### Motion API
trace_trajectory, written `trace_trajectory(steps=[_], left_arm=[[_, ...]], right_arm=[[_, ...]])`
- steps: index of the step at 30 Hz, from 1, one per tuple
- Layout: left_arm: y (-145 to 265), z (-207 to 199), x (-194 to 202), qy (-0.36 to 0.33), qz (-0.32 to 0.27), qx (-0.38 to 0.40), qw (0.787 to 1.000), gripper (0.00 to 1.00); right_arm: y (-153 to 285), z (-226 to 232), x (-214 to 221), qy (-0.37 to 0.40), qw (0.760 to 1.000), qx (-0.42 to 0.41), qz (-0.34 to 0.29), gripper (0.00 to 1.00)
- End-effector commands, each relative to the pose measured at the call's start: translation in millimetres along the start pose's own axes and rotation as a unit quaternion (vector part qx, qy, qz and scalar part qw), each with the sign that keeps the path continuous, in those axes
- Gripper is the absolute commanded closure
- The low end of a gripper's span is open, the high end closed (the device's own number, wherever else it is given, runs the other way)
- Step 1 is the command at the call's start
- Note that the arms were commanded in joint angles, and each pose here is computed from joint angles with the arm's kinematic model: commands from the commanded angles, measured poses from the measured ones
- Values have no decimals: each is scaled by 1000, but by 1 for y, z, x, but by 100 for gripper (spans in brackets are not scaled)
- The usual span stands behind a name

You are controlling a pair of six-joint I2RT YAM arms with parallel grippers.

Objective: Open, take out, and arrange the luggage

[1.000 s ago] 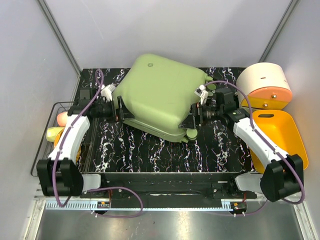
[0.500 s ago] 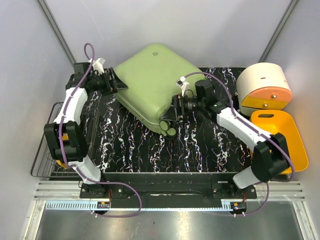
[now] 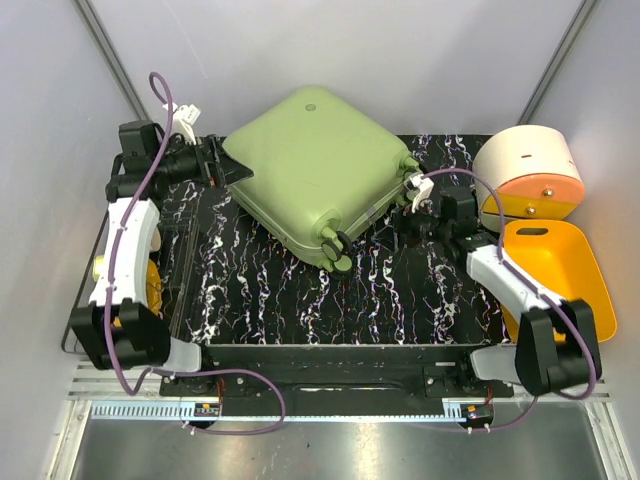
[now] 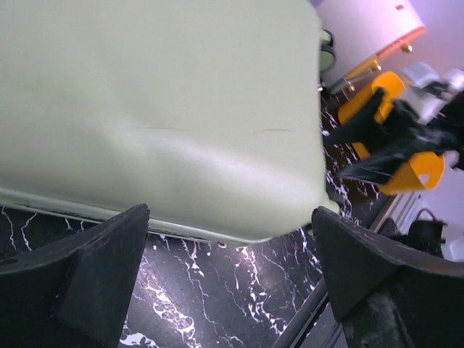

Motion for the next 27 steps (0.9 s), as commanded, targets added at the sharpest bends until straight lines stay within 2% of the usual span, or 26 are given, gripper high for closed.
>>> trace_trajectory(steps=[1, 6, 9, 18, 21, 23, 25, 27], left_arm=[[14, -42, 2, -82, 0, 60, 995, 1], [22, -62, 3, -103, -7, 74, 992, 1], [20, -63, 8, -96, -1, 82, 992, 2], [18, -72, 10, -110, -4, 97, 989, 3], [18, -76, 11, -126, -6, 92, 988, 3], [13, -88, 19, -140, 8, 100, 985, 4], [9, -97, 28, -172, 27, 105, 979, 4], [6, -104, 33, -214, 37, 116, 969, 3]], right_arm=[[-22, -23, -8, 50, 998, 18, -42, 20], [-45, -41, -3, 53, 997, 14, -49, 24], [-56, -44, -1, 42, 997, -1, -57, 30], [-87, -45, 4, 67, 996, -20, -49, 36], [-95, -46, 3, 72, 996, -15, -53, 46], [-97, -47, 2, 74, 995, -10, -59, 60], [-96, -49, 3, 72, 996, 3, -58, 65], [-90, -51, 6, 79, 995, 17, -54, 79]])
Point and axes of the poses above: each gripper's point midway between its finger pads, its own y axis back along the fingers, its own z axis along the line the jaws close on, x = y × z, the point moved 6 cm from there along y, back along the fingers, and after that the axes turned 4 degrees about -y, right-handed, at the moved point
